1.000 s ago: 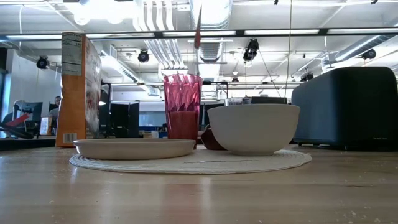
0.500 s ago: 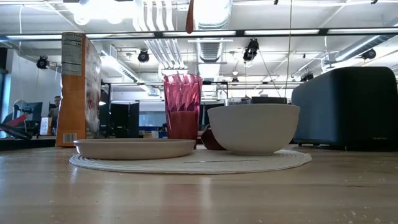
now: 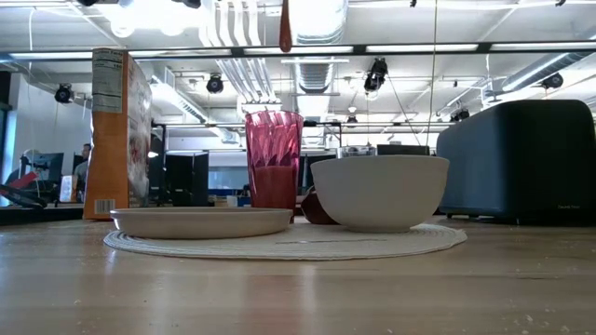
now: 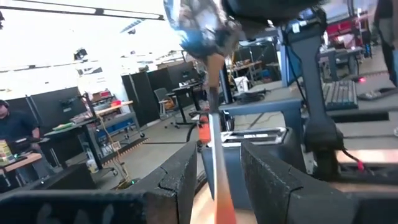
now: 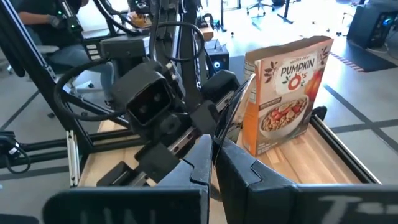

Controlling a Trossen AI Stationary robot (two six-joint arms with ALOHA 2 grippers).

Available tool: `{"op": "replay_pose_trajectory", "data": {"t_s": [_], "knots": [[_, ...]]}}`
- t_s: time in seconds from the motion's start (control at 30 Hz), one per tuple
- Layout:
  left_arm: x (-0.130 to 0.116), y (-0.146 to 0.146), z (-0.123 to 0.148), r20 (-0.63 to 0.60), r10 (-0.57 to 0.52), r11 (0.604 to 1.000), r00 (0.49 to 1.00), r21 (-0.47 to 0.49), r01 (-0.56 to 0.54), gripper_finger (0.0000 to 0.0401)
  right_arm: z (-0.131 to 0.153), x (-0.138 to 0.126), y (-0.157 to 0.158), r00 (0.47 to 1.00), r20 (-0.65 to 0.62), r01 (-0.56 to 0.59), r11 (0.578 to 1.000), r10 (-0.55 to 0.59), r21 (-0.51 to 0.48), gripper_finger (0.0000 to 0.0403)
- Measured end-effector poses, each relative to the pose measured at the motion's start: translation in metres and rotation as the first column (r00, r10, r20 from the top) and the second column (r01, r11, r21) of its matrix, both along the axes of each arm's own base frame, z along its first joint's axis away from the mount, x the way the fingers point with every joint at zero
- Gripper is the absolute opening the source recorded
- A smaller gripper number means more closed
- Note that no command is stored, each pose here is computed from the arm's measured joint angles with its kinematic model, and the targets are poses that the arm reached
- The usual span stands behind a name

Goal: Arrange a breakfast setting
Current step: Put the orange spoon on the table to the right side of the white bowl

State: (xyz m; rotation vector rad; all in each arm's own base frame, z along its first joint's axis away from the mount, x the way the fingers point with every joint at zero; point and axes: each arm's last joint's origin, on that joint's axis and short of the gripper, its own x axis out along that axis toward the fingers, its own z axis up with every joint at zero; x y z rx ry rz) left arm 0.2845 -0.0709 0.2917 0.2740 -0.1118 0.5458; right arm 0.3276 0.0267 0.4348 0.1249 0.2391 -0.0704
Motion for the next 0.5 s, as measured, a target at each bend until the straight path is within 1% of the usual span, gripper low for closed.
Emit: {"op": "replay_pose_trajectory", "data": {"t_s": [0.1, 0.27, 0.5], "knots": [[0.0000, 0.0005, 0.0020, 0.029, 0.002, 1.000, 1.000, -0.006, -0.002, 0.0108, -0.0003, 0.0000, 0.0001, 1.000, -0.003, 0.000, 1.000, 0.000, 0.000, 0.0008], [0.0000, 0.0010, 0.0023, 0.033, 0.003, 1.000, 0.999, -0.010, -0.002, 0.0108, -0.0001, 0.0001, 0.0001, 1.000, 0.000, -0.001, 1.000, 0.001, -0.004, 0.0008], [0.0006, 0.0023, 0.0022, 0.057, -0.004, 0.999, 0.998, -0.045, 0.007, 0.0108, 0.0018, 0.0006, 0.0001, 1.000, 0.019, -0.002, 1.000, 0.003, -0.009, 0.0008]]}}
